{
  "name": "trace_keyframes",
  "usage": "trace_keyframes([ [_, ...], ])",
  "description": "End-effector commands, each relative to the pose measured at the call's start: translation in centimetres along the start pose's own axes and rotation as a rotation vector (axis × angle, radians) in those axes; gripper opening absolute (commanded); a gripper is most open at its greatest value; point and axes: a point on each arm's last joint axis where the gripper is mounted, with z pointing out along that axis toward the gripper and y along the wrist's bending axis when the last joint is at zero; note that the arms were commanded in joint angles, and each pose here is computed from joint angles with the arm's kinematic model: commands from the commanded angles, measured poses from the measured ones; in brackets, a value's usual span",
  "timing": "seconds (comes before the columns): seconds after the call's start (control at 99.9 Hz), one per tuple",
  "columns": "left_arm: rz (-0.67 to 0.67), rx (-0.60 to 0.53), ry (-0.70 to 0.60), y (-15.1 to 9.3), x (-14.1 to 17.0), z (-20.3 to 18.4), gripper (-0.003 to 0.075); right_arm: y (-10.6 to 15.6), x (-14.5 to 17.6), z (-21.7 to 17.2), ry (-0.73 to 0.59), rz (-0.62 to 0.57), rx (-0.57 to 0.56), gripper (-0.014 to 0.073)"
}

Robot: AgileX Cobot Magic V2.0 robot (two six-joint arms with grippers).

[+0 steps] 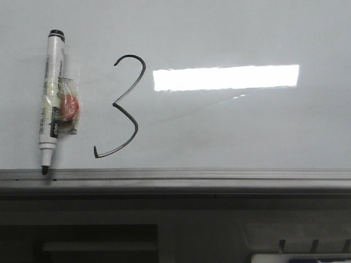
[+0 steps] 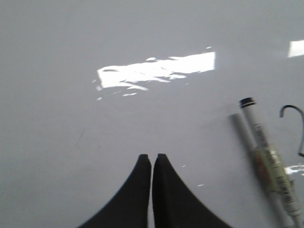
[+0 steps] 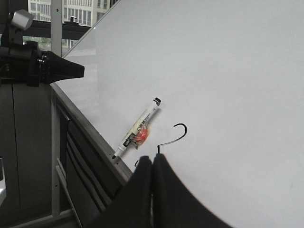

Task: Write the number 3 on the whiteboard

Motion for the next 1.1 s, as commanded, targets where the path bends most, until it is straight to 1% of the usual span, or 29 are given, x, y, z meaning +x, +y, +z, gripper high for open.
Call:
trace_keyframes([
  [0.0,-0.049,-0.085,-0.085,0.6,-0.3,-0.3,-0.0021,-0.3,-1.4,0.0,-0.089,-0.013,0.017,-0.0061],
  [0.15,-0.044,-0.158,-0.081,0.8,1.7,-0.6,-0.0021,-0.3,-1.4,0.0,-0.089,-0.013,0.017,-0.0061],
  [0.32,-0.05,-0.212,-0.068,1.0,3.9,-0.6,-0.0021,-0.3,-1.4,0.0,-0.089,-0.013,0.017,-0.0061],
  [0.42,-0.095,-0.224,-0.035,1.1,5.4,-0.3,-0.0021,-0.3,-1.4,0.0,-0.089,-0.013,0.017,-0.0061],
  [0.47,-0.115,-0.228,0.03,1.0,6.0,-0.3,-0.0021,-0.3,-1.4,0.0,-0.089,-0.013,0.017,-0.0061],
  [0.67,-0.13,-0.234,0.144,1.0,7.0,-0.4,-0.0021,-0.3,-1.4,0.0,-0.089,-0.013,0.017,-0.0061],
  [1.091,-0.134,-0.234,0.144,1.0,7.0,-0.4,-0.0021,-0.3,-1.4,0.0,-0.089,-0.013,0.017,-0.0061],
])
